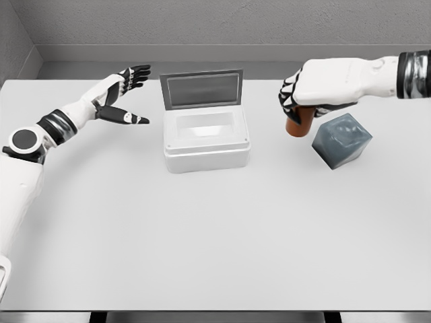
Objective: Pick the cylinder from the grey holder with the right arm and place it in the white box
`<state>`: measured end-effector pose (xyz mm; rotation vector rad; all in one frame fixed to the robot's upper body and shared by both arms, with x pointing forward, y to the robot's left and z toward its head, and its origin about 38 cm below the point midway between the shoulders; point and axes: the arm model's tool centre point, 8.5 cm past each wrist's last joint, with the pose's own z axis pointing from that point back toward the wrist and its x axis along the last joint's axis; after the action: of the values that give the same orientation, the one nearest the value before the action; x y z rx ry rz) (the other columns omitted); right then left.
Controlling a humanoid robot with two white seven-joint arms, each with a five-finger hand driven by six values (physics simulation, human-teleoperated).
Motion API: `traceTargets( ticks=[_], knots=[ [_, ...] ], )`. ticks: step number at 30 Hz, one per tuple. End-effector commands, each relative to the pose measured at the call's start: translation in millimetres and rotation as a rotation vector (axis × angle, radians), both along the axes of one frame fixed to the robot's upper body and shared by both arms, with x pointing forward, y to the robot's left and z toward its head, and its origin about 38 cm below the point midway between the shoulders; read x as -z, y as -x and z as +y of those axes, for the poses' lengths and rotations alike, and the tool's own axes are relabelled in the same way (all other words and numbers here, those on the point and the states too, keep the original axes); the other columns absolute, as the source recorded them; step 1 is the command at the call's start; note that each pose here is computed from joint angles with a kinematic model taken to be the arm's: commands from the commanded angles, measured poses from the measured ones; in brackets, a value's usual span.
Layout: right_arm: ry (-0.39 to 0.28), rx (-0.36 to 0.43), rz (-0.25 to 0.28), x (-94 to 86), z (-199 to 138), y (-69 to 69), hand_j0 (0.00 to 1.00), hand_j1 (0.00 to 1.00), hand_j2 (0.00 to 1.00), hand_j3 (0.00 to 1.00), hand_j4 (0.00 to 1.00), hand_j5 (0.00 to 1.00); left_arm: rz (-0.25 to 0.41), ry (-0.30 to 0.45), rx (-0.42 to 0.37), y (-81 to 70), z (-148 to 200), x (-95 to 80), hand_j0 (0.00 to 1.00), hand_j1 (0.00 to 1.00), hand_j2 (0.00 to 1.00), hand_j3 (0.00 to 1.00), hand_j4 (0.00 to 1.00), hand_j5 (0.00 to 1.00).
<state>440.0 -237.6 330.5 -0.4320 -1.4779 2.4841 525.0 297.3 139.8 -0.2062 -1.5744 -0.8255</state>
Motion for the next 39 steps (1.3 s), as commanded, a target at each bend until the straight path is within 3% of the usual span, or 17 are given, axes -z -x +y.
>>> traceTargets(
  ticks=[1,11,18,20,27,35,39],
  knots=[
    [0.018,-0.045,0.012,2.0,18.6,2.6,0.27,0.27,0.27,0.27,0.27,0.27,-0.003,0.004,-0.003,0.1,2.2,-1.6,1.00,1.00,1.00,1.00,1.00,1.00],
    [0.013,-0.096,-0.023,-13.8,43.7,-0.7,0.28,0.28,0.28,0.28,0.28,0.28,0.000,0.001,-0.001,0.3,1.6,-0.5,1.00,1.00,1.00,1.00,1.00,1.00],
    [0.024,-0.118,-0.003,-5.0,65.0,-10.0,0.28,0.28,0.28,0.28,0.28,0.28,0.003,-0.002,-0.003,0.8,2.7,0.7,1.00,1.00,1.00,1.00,1.00,1.00],
    [0.028,-0.113,0.007,0.0,74.5,-19.1,0.28,0.28,0.28,0.28,0.28,0.28,0.003,-0.003,-0.004,0.9,3.5,0.5,1.00,1.00,1.00,1.00,1.00,1.00],
    [0.026,-0.159,0.015,3.3,98.4,-18.0,0.28,0.28,0.28,0.28,0.28,0.28,0.005,-0.003,-0.005,0.9,4.1,1.4,1.00,1.00,1.00,1.00,1.00,1.00],
    [0.033,-0.094,0.030,11.4,88.6,-35.7,0.28,0.28,0.28,0.28,0.28,0.28,0.006,-0.005,-0.008,1.0,5.4,1.5,1.00,1.00,1.00,1.00,1.00,1.00],
    [0.034,-0.095,0.036,14.8,99.2,-41.7,0.28,0.28,0.28,0.28,0.28,0.28,0.007,-0.003,-0.009,1.0,5.7,1.8,1.00,1.00,1.00,1.00,1.00,1.00]
  ],
)
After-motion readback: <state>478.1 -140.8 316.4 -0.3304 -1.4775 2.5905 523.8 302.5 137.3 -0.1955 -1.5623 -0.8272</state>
